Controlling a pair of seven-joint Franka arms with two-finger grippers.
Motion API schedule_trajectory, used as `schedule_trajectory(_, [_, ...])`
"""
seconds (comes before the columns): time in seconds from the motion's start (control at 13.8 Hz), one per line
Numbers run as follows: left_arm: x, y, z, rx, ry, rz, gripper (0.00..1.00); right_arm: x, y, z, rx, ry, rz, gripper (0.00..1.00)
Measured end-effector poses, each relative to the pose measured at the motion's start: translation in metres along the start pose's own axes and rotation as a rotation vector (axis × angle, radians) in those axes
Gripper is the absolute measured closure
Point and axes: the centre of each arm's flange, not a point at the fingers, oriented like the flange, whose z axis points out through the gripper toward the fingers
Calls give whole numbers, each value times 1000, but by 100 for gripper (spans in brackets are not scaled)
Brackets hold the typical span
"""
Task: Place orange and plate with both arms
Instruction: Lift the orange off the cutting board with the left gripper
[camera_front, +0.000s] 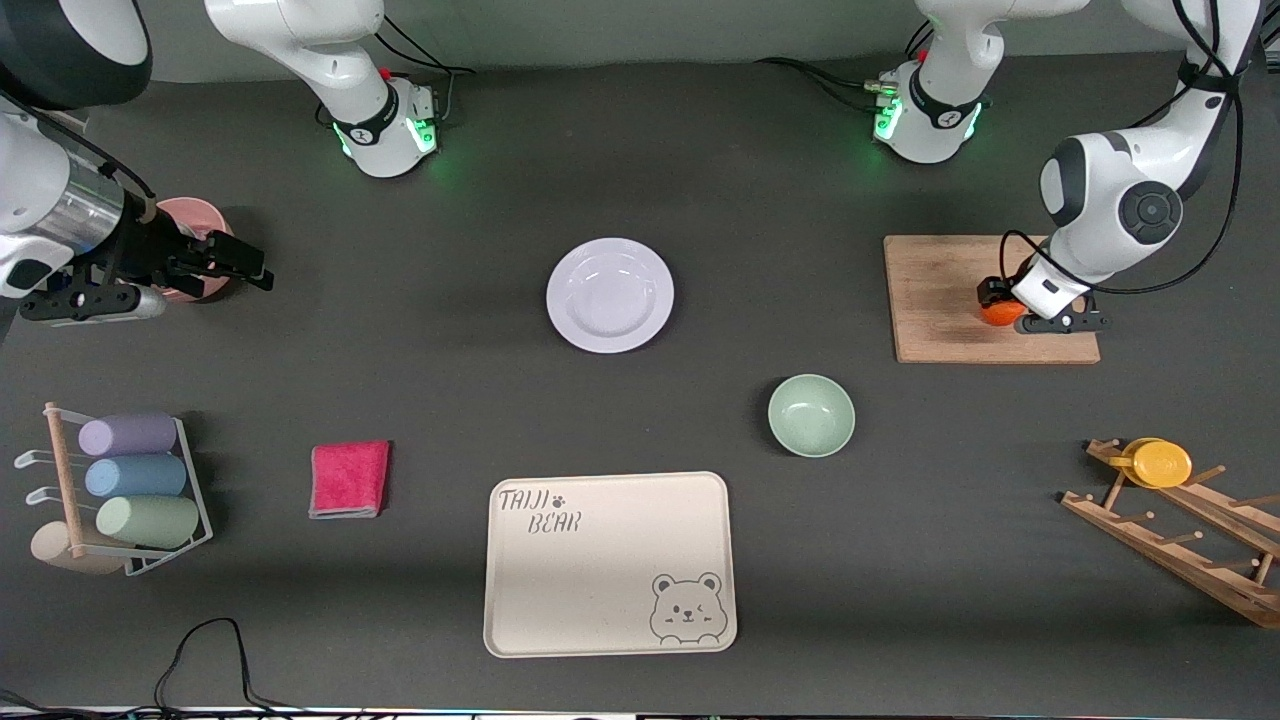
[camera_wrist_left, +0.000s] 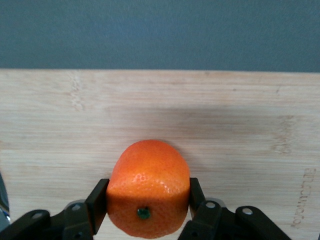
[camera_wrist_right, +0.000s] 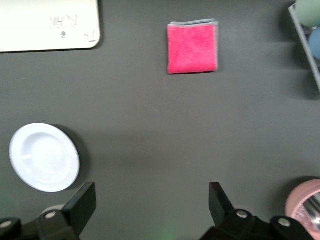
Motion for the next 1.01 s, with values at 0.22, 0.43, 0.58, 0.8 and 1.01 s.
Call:
schedule_trajectory(0.22, [17, 0, -67, -3, -78, 5, 32, -2, 6, -4, -35, 8, 0, 0])
schedule_trajectory(0.43, [34, 13, -211, 13, -119, 35, 32, -3, 8, -7, -38, 13, 3, 0])
schedule_trajectory(0.58, [28, 33, -304, 32, -134, 55, 32, -3, 14, -7, -37, 9, 12, 0])
schedule_trajectory(0.8, [13, 62, -379, 53, -136, 66, 32, -7, 22, -8, -56, -4, 21, 0])
schedule_trajectory(1.01, [14, 87, -384, 14, -141, 58, 32, -8, 22, -9, -61, -4, 20, 0])
